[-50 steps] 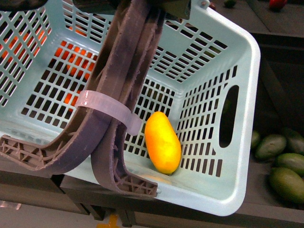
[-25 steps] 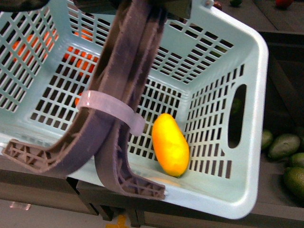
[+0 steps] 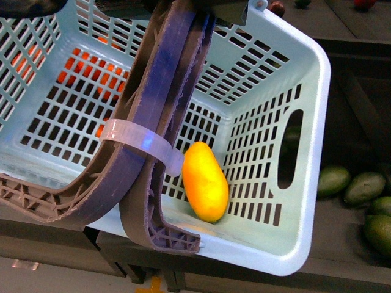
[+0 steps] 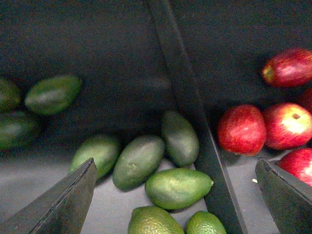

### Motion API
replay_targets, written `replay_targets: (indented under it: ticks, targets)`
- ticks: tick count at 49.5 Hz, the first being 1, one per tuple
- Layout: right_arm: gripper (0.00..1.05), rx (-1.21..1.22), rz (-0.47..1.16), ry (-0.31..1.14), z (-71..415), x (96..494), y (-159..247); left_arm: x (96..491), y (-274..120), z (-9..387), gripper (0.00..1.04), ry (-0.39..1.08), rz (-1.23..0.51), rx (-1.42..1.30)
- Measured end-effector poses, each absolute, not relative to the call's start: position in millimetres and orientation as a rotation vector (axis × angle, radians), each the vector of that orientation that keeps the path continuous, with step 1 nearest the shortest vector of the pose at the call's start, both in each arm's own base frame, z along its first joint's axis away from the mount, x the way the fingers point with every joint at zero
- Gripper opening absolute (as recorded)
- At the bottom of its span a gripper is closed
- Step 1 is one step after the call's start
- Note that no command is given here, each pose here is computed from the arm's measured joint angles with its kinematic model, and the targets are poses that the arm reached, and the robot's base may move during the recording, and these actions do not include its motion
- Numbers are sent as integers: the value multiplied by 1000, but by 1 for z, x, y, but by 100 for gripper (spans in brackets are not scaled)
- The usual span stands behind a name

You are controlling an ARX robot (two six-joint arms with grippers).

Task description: Pick mango and avocado into basket

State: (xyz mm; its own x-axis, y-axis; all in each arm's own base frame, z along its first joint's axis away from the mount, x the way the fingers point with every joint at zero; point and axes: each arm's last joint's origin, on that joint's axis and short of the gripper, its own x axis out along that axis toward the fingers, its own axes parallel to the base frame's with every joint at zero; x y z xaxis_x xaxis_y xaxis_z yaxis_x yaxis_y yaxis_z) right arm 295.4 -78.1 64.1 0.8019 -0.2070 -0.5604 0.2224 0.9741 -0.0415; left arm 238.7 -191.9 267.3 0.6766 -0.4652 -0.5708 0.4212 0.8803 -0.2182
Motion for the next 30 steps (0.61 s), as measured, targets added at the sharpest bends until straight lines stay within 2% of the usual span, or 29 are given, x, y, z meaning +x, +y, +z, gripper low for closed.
replay_targets:
  ticks: [14, 30]
  targets:
    - [97, -38, -75, 791, -22, 312, -83, 238, -193, 267, 8, 667, -517, -77]
    - [97, -33, 58, 802, -49, 350, -52, 239, -192, 267, 8, 664, -506, -74]
